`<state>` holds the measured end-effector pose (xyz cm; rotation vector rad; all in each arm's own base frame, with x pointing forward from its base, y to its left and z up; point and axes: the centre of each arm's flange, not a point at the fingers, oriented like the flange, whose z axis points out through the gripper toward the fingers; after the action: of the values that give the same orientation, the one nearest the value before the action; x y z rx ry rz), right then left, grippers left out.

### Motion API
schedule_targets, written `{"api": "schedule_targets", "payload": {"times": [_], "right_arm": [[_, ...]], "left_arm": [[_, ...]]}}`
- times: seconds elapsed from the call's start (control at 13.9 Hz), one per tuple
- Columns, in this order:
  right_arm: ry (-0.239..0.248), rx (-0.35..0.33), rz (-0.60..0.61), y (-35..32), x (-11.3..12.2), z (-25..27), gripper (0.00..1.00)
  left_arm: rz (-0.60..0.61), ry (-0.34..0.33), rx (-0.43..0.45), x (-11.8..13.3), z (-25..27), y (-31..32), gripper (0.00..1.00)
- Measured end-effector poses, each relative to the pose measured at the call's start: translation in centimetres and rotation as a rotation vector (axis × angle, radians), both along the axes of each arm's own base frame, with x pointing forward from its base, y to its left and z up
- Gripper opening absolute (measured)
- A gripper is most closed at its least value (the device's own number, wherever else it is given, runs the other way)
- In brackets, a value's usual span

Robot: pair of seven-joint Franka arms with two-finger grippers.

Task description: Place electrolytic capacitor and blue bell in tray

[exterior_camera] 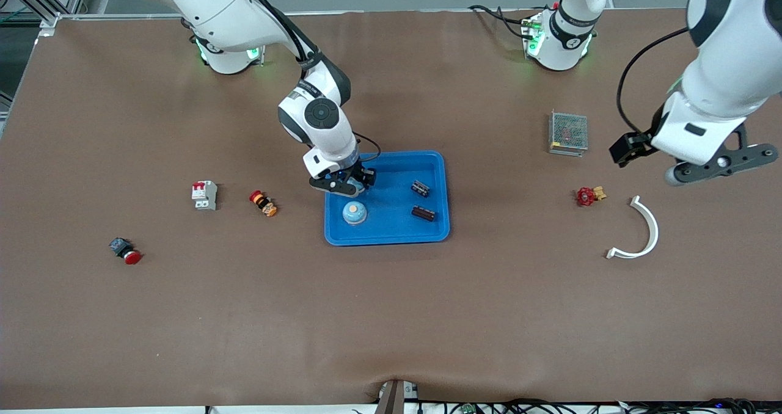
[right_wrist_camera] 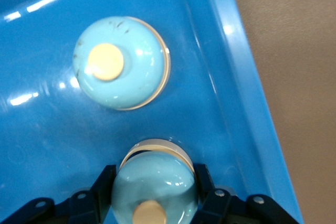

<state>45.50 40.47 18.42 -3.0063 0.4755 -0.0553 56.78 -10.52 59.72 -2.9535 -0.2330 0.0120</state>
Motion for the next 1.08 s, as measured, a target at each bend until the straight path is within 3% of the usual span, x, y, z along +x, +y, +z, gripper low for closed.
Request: {"api": "schedule_targets", "payload": {"times": [0.22, 0.58, 0.79, 1.08], "right_arm": [[0.009, -0.018, -0.034, 0.1, 0.9, 0.8, 0.99], [0.103, -0.179, -0.058, 0.3, 5.3, 7.8, 1.0], [0.09, -0.124, -0.123, -2.5, 9.9, 13.0, 1.0], [0.076, -0.099, -0.079, -15.1, 17.3, 14.3, 1.0]], "left_arm": [[-0.06, 0.017, -0.027, -1.1, 1.9, 2.6, 1.0], [-0.093, 0.044, -0.088, -2.5, 3.7, 6.1, 1.0], [-0.105, 0.052, -0.092, -2.8, 4.0, 6.5, 1.0], [-0.112, 0.058, -0.127, -3.1, 4.0, 7.3, 1.0]]}}
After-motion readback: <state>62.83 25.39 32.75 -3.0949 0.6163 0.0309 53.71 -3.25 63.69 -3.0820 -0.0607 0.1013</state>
